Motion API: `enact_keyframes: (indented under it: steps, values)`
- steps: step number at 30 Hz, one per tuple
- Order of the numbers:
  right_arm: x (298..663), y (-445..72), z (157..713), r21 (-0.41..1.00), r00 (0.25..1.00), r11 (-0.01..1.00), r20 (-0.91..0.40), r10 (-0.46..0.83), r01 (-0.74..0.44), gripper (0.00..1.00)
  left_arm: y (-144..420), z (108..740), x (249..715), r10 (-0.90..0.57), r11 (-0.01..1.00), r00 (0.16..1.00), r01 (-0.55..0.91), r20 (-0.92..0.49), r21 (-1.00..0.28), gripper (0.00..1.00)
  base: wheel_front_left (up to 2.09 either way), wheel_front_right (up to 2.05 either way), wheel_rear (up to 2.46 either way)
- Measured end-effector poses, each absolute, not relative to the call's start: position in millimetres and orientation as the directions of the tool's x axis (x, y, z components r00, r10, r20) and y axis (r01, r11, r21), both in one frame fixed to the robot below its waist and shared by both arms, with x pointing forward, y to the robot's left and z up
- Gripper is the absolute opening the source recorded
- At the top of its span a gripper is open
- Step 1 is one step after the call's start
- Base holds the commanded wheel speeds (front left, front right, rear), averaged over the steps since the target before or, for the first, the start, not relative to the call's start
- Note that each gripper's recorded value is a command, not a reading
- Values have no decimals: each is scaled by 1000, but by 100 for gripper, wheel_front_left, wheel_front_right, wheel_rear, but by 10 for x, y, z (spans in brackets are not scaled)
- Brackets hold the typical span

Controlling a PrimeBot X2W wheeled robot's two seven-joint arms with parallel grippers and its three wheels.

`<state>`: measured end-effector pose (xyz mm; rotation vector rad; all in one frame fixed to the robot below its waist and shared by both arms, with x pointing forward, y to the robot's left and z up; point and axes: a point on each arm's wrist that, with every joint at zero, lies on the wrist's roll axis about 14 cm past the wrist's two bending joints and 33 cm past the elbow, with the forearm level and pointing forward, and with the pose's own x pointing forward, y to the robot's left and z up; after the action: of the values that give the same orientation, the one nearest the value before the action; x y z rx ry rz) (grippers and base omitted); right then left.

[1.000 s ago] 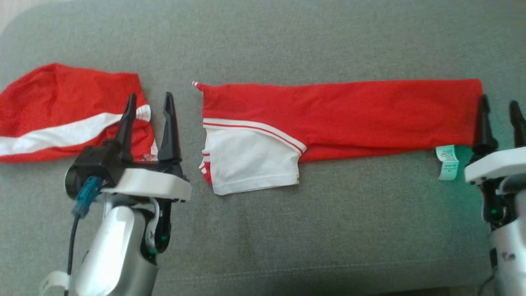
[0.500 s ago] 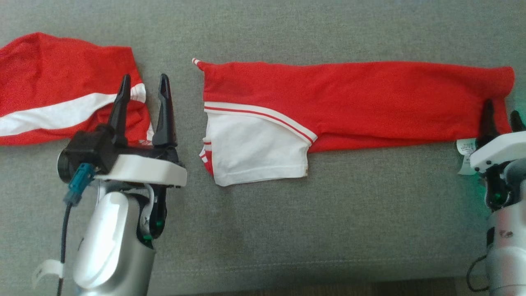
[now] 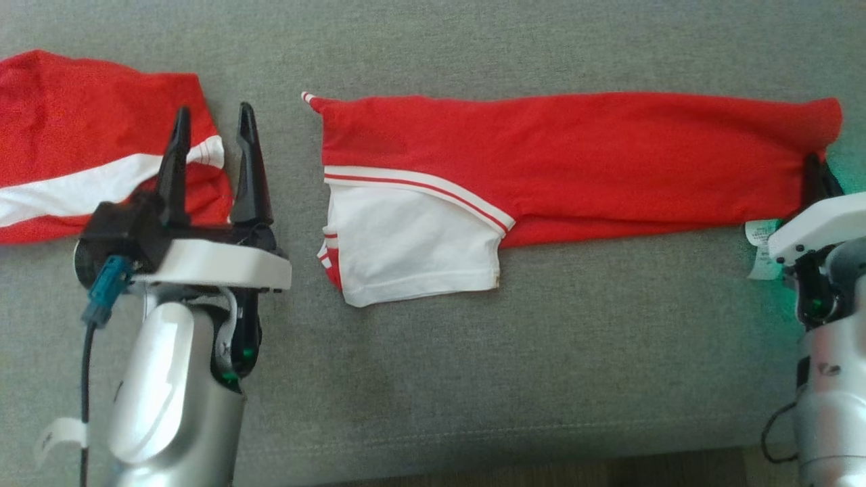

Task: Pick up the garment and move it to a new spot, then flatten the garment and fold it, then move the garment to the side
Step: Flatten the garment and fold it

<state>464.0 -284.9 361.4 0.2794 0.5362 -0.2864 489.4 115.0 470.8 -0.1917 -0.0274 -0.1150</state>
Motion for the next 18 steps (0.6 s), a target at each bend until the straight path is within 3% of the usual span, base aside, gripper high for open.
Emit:
enact_keyframes:
  steps: [6,13,18]
  values:
    - [4515,-3079,3686,156,812,910,-526,-253,385,0,1138,4808,4890,-119,975,991,128,62,-182,100,0,0,0]
    - [4236,-3911,4089,-15,762,844,-420,-492,537,0,1168,4970,4856,-109,976,989,125,97,-179,100,0,0,0]
    - [4245,-3891,4249,-19,768,834,-380,-516,551,0,1173,5054,4787,-105,976,988,124,112,-181,100,0,0,0]
